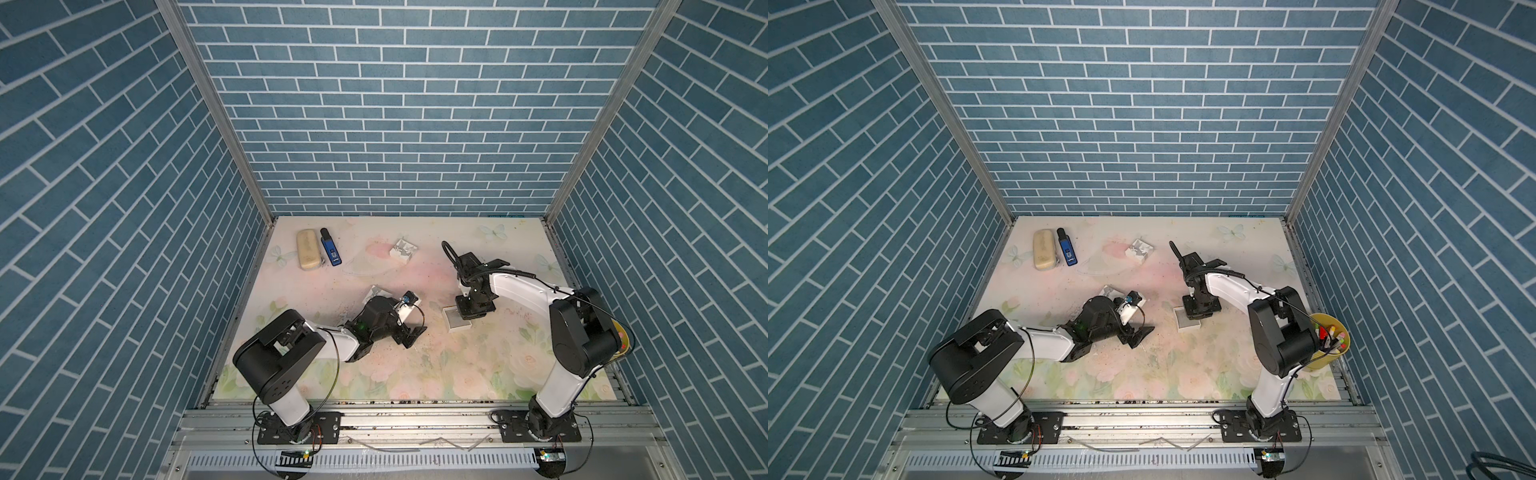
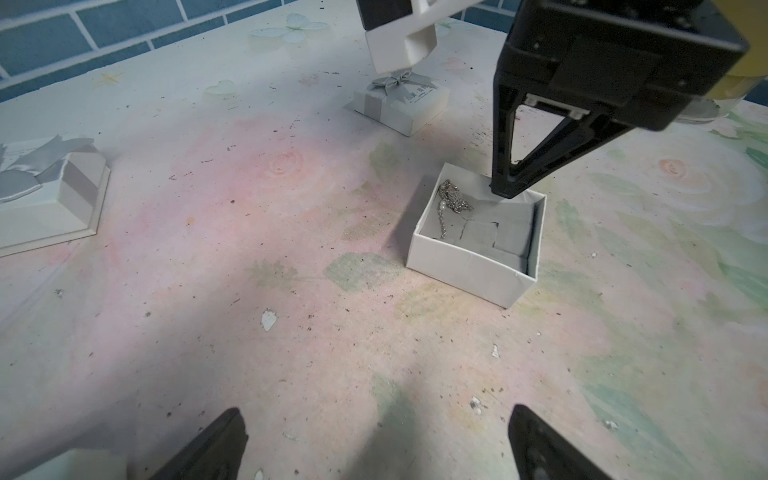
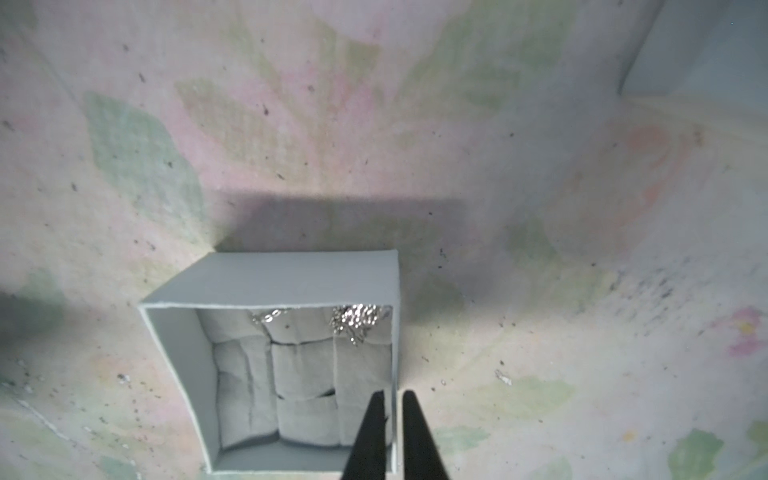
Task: Take the necklace out of the lift-off lid jewelry box
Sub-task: Place the jewelry box at the center of the board, then take out the inner lining from the jewelry box.
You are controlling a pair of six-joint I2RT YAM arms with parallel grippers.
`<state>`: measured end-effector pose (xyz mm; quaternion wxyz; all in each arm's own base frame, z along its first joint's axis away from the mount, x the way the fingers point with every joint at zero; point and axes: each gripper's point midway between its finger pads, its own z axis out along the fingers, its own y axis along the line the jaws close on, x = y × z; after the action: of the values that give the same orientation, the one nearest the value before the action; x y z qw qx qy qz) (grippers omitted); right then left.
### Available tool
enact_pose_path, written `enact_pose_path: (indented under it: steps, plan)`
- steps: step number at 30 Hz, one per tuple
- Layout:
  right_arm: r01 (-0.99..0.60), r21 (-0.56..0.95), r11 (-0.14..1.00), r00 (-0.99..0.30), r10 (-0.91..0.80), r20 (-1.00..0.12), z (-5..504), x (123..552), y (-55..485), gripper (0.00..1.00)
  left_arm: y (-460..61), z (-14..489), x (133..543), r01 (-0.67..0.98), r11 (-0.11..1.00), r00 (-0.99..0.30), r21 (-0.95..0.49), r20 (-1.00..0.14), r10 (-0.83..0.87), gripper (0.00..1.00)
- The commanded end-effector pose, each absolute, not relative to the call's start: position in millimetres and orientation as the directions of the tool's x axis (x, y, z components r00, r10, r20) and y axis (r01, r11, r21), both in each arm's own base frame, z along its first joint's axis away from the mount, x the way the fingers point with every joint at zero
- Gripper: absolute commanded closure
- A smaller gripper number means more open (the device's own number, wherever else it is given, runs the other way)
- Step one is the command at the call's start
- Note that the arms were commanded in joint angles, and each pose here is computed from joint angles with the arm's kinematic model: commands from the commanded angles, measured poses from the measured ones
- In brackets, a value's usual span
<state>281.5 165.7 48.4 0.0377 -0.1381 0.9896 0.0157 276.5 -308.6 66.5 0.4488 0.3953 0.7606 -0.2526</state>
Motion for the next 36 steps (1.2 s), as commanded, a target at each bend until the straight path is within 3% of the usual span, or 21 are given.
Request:
enact_pose_path:
  steps: [1,4,10,21,36]
  plan:
    - [-0.282,0.001,0.959,-0.955,-0.281,-0.097,70,276,160,0.75,-317,81,266,0.871,0.49,-0.177,0.034,-0.909,0.378,0.0]
    - [-0.28,-0.002,0.96,-0.954,-0.279,-0.11,85,271,161,0.7,-323,85,261,0.889,0.457,-0.163,0.031,-0.91,0.38,0.05]
    - [-0.246,0.052,0.968,-0.963,-0.238,-0.126,100,258,177,0.69,-344,84,253,0.913,0.406,-0.132,0.044,-0.91,0.394,0.12]
    - [-0.174,0.129,0.976,-0.983,-0.164,-0.084,69,264,200,0.65,-379,79,253,0.92,0.389,-0.105,0.047,-0.927,0.36,0.21]
    - [-0.197,0.028,0.98,-0.98,-0.196,-0.018,37,272,193,0.6,-382,60,247,0.933,0.359,-0.139,0.009,-0.913,0.383,0.22]
